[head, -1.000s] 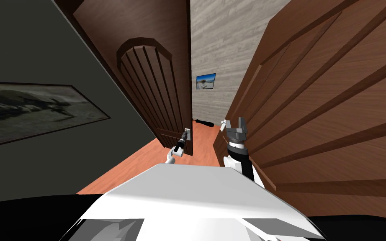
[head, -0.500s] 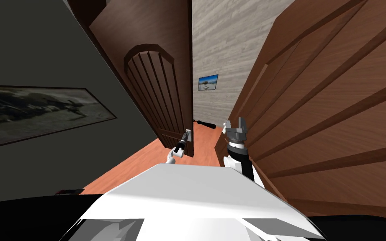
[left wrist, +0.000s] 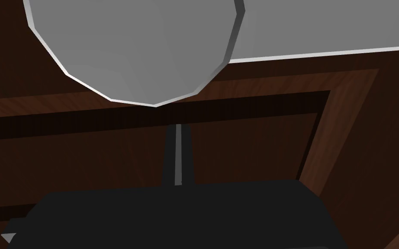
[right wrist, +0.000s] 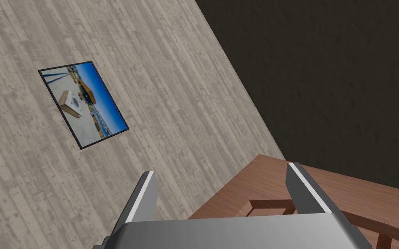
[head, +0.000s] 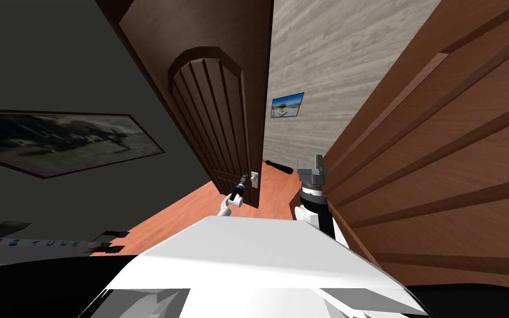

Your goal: Push the door open

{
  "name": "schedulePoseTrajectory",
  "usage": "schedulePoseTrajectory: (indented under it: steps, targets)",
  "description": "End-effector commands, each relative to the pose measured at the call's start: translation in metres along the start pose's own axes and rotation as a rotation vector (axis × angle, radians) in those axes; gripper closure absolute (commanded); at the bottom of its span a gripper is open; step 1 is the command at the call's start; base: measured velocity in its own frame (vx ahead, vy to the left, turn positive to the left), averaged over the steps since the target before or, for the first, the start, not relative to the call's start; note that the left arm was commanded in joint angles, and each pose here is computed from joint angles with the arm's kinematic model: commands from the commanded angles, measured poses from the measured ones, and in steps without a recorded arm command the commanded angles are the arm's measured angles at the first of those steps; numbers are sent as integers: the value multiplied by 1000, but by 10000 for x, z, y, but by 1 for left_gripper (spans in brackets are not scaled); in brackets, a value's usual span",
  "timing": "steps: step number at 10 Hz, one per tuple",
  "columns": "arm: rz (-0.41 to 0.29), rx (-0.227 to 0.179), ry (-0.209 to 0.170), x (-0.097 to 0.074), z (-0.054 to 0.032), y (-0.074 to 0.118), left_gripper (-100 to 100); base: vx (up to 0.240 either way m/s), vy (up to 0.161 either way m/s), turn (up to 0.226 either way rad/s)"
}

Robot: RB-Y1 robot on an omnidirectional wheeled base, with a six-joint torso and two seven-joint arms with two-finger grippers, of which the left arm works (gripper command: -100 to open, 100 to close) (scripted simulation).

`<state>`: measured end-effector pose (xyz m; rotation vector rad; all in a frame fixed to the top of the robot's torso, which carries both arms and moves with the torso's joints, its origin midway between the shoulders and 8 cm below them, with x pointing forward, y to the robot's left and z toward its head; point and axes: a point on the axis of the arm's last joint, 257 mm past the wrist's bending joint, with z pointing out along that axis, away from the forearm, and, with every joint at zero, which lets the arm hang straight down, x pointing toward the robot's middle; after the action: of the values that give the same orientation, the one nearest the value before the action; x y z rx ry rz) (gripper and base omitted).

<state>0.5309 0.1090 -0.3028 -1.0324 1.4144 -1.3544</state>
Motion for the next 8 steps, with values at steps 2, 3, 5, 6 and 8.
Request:
schedulePoseTrajectory:
  steps: [2,3,5,6,8]
  targets:
    - [-6,-1,7,40,-6,-9,-100,-119,-9,17]
    - [-9,-1,10,64,-7,-14,-100,-204,24,-5]
    - [-23,-1,20,142,-10,-34,-100,-223,-2,17]
    - [-30,-1,24,178,-11,-44,-100,-274,-41,21]
    - [-49,1,33,277,-9,-73,-100,-255,-8,15]
